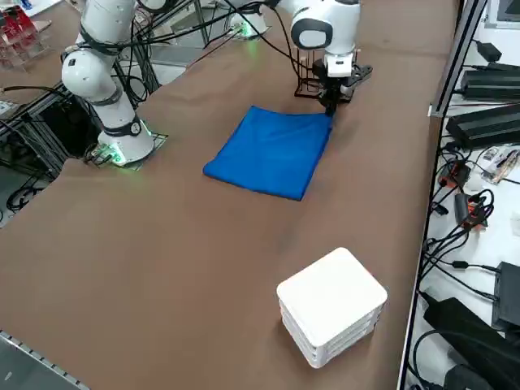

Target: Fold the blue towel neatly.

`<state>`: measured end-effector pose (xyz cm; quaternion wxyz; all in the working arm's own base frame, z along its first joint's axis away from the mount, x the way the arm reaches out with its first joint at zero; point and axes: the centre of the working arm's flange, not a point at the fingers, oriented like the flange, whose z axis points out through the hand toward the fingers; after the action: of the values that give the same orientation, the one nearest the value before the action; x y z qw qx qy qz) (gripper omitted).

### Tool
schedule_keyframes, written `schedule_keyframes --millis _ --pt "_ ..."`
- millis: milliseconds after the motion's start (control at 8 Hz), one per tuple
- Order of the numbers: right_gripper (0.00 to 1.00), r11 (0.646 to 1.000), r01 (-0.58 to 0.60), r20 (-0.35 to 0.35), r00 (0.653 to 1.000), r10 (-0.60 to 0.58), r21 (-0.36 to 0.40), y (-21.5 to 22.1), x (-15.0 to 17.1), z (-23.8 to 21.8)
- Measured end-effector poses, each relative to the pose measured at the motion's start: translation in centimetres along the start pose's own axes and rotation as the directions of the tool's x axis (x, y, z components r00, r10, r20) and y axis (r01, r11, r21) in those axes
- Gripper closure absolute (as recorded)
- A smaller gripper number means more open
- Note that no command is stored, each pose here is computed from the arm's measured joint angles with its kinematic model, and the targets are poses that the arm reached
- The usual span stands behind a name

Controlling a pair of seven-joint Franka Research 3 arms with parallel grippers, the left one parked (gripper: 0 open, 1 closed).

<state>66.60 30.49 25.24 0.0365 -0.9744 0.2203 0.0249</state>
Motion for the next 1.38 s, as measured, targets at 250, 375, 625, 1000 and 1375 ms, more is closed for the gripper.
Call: schedule_keyframes --millis 250,375,625,1000,1375 --pt "0.98 1.000 0.011 -0.033 0.999 -0.010 0.028 -0.9 -0.2 0.6" --pt "0.98 0.999 0.019 -0.040 0.999 -0.017 0.043 -1.6 -0.6 0.9" --pt "0.98 0.998 0.028 -0.040 0.999 -0.026 0.049 -2.4 -1.4 1.4" --pt "0.80 0.999 0.024 -0.038 0.999 -0.023 0.042 -2.2 -1.2 2.0" --pt "0.26 0.999 0.020 -0.040 0.999 -0.018 0.041 -2.1 -0.7 1.5"
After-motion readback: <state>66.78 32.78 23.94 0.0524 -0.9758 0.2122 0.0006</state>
